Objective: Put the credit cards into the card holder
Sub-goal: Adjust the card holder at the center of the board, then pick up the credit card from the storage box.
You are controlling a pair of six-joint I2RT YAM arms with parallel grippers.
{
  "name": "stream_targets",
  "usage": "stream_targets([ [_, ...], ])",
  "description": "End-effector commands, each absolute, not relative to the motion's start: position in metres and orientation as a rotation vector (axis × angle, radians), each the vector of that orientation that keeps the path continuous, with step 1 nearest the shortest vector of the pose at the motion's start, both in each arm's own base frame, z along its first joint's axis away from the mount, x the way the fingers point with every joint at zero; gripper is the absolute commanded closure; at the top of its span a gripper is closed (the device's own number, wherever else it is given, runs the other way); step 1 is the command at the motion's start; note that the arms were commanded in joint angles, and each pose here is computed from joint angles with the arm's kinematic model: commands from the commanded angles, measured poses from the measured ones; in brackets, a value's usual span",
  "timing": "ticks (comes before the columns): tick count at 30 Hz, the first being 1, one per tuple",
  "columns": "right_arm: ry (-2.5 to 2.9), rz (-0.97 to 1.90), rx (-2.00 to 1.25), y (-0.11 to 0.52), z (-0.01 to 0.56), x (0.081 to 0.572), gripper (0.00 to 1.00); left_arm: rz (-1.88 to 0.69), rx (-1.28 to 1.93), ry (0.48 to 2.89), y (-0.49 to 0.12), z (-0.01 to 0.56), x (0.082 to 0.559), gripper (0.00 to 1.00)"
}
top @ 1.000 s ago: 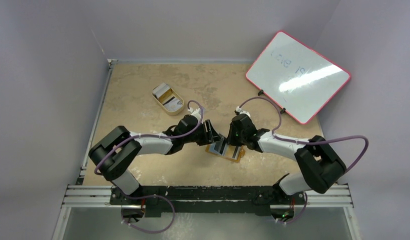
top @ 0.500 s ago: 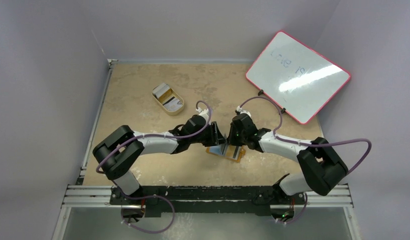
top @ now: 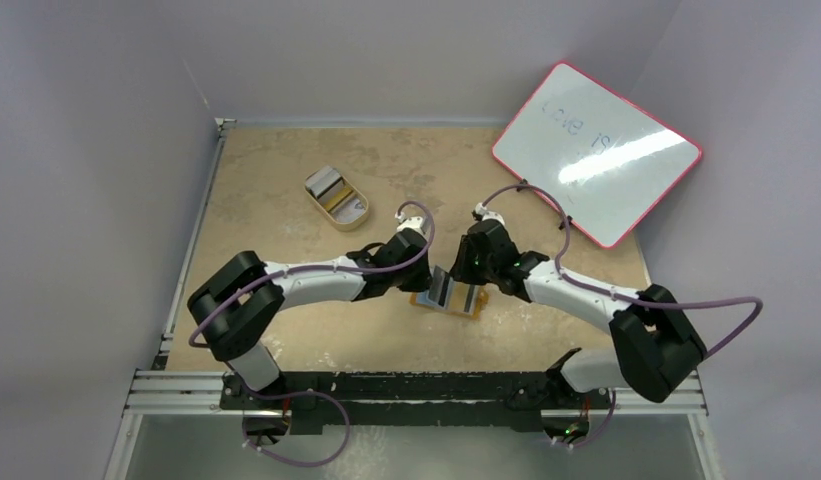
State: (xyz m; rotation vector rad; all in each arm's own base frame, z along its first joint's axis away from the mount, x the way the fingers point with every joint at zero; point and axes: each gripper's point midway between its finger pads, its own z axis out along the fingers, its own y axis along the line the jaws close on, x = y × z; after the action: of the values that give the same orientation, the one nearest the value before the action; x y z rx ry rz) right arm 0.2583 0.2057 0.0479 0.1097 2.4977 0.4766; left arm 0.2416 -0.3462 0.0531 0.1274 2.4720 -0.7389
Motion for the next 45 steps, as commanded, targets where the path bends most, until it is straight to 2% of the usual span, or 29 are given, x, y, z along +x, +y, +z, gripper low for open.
stream_targets([
  [1, 2.398, 0.532, 0.096, 0.216, 0.091, 0.276, 0.68, -0.516, 0.105, 2.394, -0.315, 0.081, 0.261, 1.00],
  [5, 2.398, 0.529, 0.094, 0.216, 0.087, 0.278, 0.68, -0.390, 0.096, 2.373, -0.297, 0.092, 0.269, 1.00],
  [10, 2.427, 0.513, 0.092, 0.216, 0.071, 0.277, 0.69, -0.419, 0.109, 2.387, -0.306, 0.093, 0.270, 1.00],
  [13, 2.443, 0.519, 0.090, 0.216, 0.067, 0.272, 0.70, -0.477, 0.130, 2.409, -0.318, 0.087, 0.267, 0.86],
  [16, 2.430, 0.520, 0.092, 0.213, 0.070, 0.271, 0.70, -0.554, 0.146, 2.422, -0.331, 0.081, 0.262, 0.76],
  [21, 2.406, 0.513, 0.097, 0.210, 0.079, 0.271, 0.70, -0.687, 0.150, 2.413, -0.347, 0.084, 0.257, 0.70],
  [29, 2.391, 0.530, 0.097, 0.208, 0.086, 0.267, 0.68, -0.689, 0.124, 2.378, -0.340, 0.099, 0.266, 0.62],
  [34, 2.333, 0.574, 0.082, 0.209, 0.106, 0.268, 0.67, -0.546, 0.072, 2.338, -0.292, 0.124, 0.300, 0.61],
  [45, 2.219, 0.679, -0.019, 0.222, 0.147, 0.270, 0.66, 0.064, 0.198, 2.248, -0.160, 0.172, 0.405, 0.46],
])
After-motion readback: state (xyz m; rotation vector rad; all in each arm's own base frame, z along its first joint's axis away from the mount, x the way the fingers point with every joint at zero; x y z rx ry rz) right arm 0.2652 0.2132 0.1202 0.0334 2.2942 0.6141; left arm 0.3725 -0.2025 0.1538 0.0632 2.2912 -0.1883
